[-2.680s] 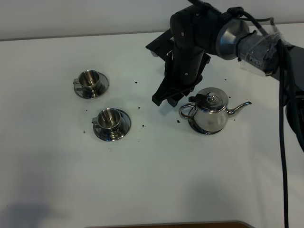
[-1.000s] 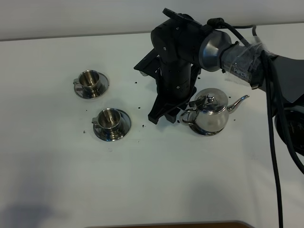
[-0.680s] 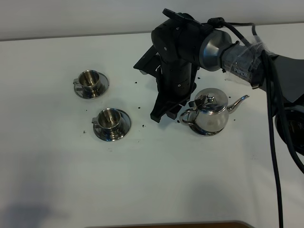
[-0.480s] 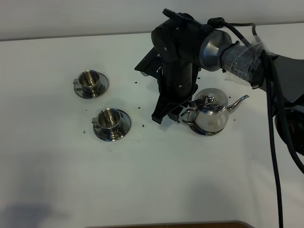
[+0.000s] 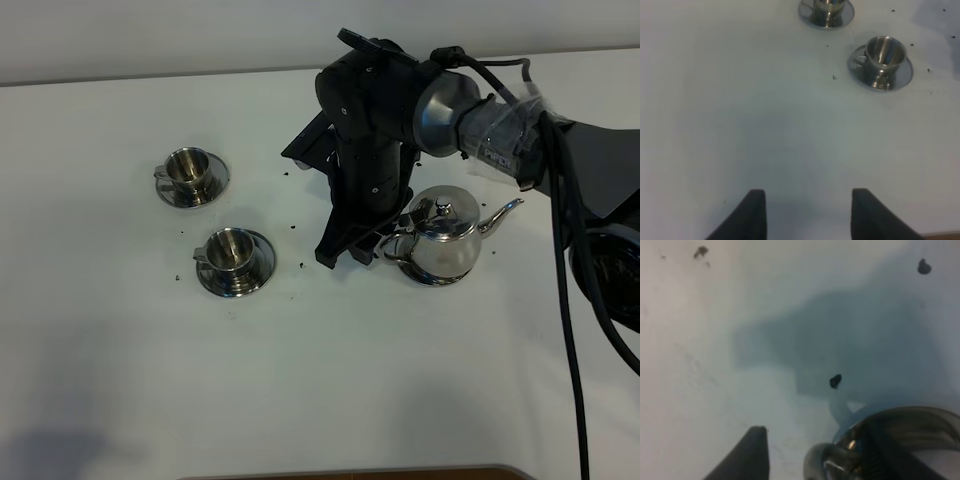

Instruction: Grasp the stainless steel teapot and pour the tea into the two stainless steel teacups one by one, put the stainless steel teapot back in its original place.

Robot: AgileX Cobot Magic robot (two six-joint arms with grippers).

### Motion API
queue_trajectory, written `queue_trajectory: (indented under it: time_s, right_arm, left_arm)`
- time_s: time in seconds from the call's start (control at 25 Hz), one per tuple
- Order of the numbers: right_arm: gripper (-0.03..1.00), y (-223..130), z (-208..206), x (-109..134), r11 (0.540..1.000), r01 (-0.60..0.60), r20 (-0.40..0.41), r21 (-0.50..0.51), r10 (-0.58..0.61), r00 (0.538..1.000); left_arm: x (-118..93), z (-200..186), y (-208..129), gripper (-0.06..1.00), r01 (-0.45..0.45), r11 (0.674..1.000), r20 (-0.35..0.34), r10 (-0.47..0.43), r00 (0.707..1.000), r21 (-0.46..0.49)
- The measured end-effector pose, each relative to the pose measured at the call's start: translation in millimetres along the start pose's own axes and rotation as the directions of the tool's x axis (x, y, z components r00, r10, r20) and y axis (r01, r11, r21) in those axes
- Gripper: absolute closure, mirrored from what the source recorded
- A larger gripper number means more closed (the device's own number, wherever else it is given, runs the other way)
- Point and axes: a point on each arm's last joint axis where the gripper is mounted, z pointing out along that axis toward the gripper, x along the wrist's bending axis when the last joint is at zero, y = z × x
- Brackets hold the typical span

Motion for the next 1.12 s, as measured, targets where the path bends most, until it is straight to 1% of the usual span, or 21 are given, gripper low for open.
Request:
queue_trajectory:
  time_s: [0.16, 0.4, 0.72, 1.12]
  right_arm:
    - [0.55, -0.3, 1.8, 5.2, 1.0, 0.002, 0.007, 0.009, -0.002, 1.0]
    - [0.55, -15.2, 16.5, 9.4, 0.996, -0.005, -0.004, 0.085, 0.005, 1.0]
    - [0.55, -29.7, 1.6, 11.4, 0.995, -0.03, 0.001, 0.091, 0.03, 1.0]
    - [0.55, -49.2, 12.2, 18.4, 0.985, -0.047, -0.03, 0.164, 0.052, 0.998]
  left_arm:
    - [0.0, 0.0, 0.0, 0.49, 0.0, 1.0, 0.0, 0.0, 1.0, 0.0]
    - [0.0, 0.0, 0.0, 0.49, 0.0, 1.0, 0.0, 0.0, 1.0, 0.0]
    - [0.0, 0.0, 0.0, 0.49, 0.0, 1.0, 0.0, 0.0, 1.0, 0.0]
    - [0.0, 0.0, 0.0, 0.49, 0.0, 1.0, 0.0, 0.0, 1.0, 0.0]
